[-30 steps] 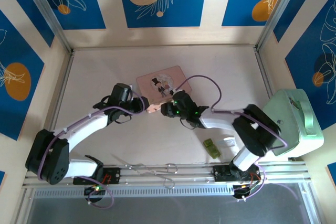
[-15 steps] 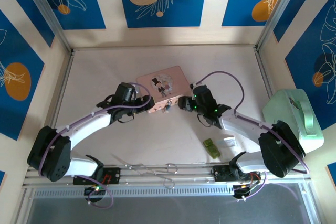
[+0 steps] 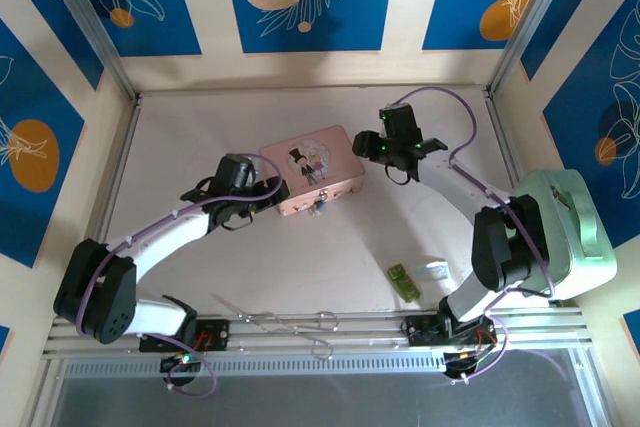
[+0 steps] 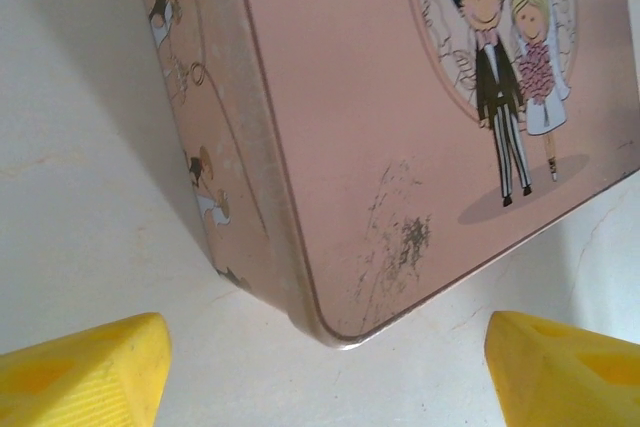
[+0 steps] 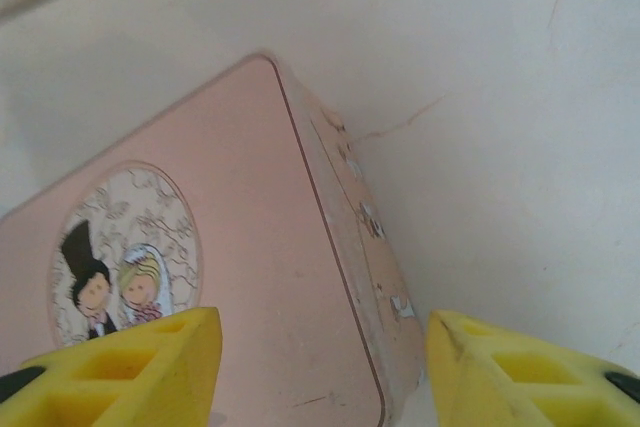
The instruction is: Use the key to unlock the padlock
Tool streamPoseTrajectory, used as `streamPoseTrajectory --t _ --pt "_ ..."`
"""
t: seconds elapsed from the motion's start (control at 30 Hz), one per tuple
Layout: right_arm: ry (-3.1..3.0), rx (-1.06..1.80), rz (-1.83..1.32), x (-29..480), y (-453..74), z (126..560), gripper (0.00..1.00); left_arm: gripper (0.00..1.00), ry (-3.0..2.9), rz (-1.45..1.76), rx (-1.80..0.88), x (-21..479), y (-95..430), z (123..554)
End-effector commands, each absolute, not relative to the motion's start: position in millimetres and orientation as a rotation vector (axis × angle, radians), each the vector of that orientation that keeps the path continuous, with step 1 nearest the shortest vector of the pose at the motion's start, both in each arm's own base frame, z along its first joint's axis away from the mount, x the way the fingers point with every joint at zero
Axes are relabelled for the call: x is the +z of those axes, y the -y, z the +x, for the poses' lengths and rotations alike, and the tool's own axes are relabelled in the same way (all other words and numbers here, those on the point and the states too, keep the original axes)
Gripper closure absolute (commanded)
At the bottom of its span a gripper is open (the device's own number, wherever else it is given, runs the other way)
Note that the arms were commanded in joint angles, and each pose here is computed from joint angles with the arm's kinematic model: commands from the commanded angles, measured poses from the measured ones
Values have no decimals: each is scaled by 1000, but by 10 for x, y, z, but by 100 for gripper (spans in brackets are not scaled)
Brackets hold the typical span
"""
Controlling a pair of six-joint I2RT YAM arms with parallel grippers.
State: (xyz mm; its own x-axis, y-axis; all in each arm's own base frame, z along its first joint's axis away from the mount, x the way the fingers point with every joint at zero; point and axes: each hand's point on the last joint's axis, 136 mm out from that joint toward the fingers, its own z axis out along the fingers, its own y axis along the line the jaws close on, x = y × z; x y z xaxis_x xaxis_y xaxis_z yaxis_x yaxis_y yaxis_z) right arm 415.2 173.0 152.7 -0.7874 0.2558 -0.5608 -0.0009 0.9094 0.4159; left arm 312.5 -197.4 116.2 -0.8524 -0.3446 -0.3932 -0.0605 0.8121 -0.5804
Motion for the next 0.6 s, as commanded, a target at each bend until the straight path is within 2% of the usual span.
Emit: streamPoseTrajectory --t 0.0,0.57 --pt "-2528 545 160 1373 -1807 4041 47 21 -2505 -305 -785 1212 1943 3165" --pt "-2590 589 44 1039 -2155 3773 55 25 -2532 -311 -755 1069 1838 3220"
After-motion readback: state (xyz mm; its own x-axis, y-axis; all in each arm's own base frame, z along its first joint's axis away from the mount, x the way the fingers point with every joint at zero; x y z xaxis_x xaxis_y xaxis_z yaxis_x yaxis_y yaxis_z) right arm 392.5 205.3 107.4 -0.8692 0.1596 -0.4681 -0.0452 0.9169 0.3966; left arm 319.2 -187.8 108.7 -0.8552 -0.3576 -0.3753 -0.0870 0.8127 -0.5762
